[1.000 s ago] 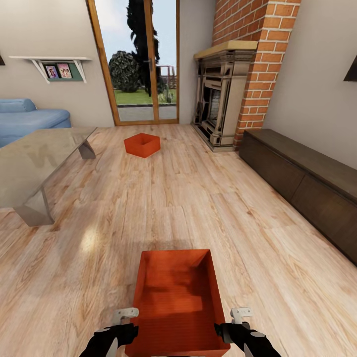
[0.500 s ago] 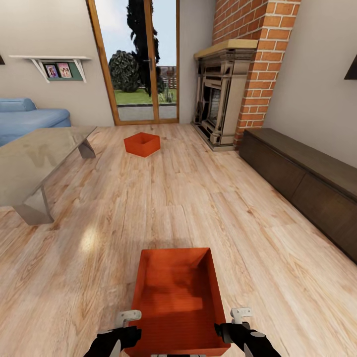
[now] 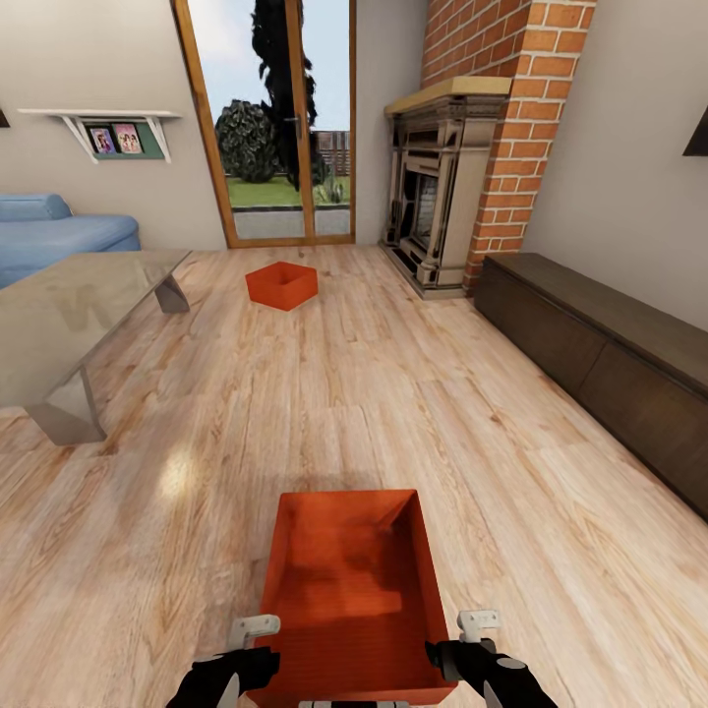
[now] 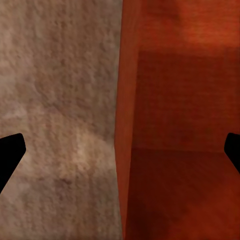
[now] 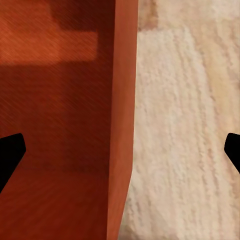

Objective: Move the two storage containers from the living room to the garage. In the garage, place one container on the floor and stack the other container on top of it (either order is fine).

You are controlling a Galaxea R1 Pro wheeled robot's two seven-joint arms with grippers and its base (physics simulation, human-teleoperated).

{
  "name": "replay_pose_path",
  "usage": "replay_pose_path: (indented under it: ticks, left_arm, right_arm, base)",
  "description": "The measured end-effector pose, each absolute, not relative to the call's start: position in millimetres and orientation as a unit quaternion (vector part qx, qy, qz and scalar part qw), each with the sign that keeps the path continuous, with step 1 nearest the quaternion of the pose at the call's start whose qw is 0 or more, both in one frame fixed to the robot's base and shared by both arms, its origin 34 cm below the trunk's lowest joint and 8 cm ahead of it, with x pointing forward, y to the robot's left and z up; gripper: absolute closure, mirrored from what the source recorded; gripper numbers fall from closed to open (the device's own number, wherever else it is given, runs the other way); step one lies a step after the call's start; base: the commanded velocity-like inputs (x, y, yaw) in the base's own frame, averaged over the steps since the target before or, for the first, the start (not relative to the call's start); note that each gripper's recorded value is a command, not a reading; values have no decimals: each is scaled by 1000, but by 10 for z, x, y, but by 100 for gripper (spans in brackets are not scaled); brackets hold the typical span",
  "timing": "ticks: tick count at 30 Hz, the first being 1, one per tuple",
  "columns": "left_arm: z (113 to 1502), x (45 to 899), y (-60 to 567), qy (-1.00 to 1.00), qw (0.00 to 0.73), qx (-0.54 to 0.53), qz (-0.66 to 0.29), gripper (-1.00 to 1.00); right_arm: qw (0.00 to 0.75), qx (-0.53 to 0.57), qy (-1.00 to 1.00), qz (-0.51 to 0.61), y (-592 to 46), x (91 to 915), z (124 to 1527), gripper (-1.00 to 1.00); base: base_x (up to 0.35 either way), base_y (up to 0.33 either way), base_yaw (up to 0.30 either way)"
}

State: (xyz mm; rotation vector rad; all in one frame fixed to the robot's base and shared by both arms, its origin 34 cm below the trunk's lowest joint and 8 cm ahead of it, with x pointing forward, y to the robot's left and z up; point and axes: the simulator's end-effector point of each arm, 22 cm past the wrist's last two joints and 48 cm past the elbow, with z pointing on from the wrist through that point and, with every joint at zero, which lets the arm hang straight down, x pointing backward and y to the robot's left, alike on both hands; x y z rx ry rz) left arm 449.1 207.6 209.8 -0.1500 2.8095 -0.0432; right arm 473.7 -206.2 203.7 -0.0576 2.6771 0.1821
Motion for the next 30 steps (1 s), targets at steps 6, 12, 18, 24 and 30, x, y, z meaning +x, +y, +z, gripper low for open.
replay_pose_path:
  ticks: [6,12,18,24,30]
  left_arm:
    - [2098,4492,2080,985,163,-53,-15,-100]
    - [2099,4493,2067,985,164,-54,-17,-100]
    - [2100,4498,2071,985,165,-54,-17,-100]
    - [2098,4497,2099,985,165,-55,-15,100]
    - [2100,4499,2053,984,165,-65,-26,100]
  right_arm:
    - [227,-21,971,66,-2062,4737,2037,-100]
    - [227,-22,971,66,-2062,4739,2038,-100]
    - [228,-22,971,67,-2058,4740,2039,-100]
    - [228,-22,971,68,-2054,4742,2041,100]
    - [228,-21,970,76,-2014,4739,2046,100]
  base:
    - [0,0,0]
    - [0,0,0]
    - [0,0,0]
    - [0,0,0]
    - [0,0,0]
